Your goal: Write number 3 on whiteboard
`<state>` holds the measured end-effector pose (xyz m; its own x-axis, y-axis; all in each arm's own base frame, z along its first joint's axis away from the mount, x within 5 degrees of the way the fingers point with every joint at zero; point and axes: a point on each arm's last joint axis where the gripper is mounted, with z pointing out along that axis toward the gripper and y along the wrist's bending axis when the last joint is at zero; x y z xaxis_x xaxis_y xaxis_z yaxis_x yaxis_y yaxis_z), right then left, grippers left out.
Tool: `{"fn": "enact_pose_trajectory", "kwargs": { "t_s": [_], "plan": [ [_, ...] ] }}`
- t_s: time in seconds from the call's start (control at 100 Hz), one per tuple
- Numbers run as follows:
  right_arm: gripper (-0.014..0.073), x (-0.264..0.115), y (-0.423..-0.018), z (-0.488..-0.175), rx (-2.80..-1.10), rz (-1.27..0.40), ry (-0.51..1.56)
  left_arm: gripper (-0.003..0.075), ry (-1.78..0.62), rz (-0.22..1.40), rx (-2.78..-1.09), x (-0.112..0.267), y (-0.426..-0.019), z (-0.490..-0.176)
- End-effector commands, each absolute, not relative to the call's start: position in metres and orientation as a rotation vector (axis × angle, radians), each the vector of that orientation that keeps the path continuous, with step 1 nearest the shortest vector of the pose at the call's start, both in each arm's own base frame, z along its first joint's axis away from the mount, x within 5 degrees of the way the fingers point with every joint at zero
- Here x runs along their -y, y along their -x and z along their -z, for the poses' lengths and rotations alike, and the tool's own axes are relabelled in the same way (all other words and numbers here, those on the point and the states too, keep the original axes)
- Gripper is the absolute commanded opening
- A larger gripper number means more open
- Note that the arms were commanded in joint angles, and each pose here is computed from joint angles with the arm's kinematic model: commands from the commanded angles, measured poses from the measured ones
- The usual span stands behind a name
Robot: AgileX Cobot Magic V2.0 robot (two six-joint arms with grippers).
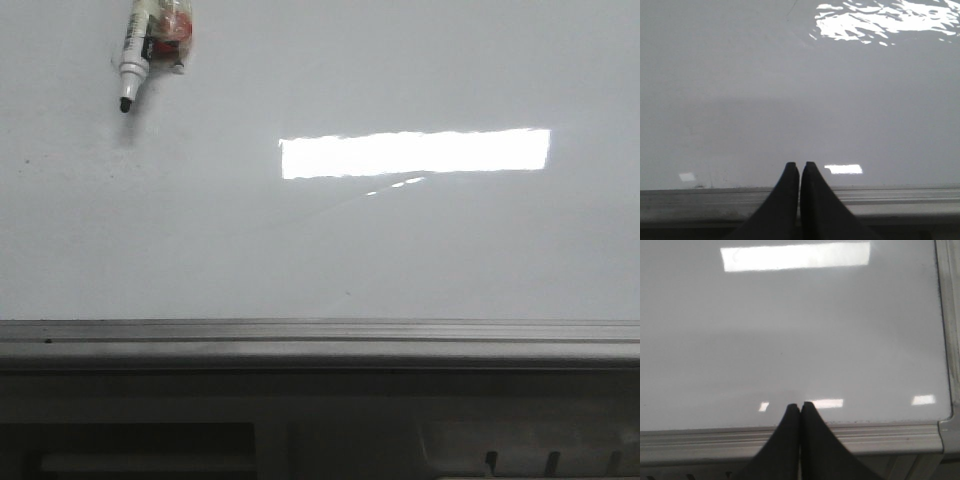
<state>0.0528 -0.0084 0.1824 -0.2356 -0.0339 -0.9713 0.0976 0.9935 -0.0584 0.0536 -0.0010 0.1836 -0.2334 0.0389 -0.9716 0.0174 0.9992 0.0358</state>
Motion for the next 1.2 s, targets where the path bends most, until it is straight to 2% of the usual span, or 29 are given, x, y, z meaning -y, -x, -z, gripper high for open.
{"fn": "enact_pose_trajectory", "kwargs": {
  "t_s": [0.0,1.02,1.19],
  "plan": [
    [-0.0069,0.0084,-0.0530,-0.1736,-1.808,0.131,-0.035,-0.0021,-0.023,-0.011,-1.727,0.0008,-0.0538,-0.1871],
    [-0.0069,0.0084,-0.0530,-0.1736,-1.808,0.131,-0.035,-0.0021,-0.023,-0.011,-1.727,0.0008,-0.0538,-0.1871],
    [-0.0069,0.0132,-0.0527,-0.1752,-1.797,0.300,0.079,-0.0021,-0.023,-0.011,-1.727,0.0008,-0.0538,-0.1871]
  ]
}}
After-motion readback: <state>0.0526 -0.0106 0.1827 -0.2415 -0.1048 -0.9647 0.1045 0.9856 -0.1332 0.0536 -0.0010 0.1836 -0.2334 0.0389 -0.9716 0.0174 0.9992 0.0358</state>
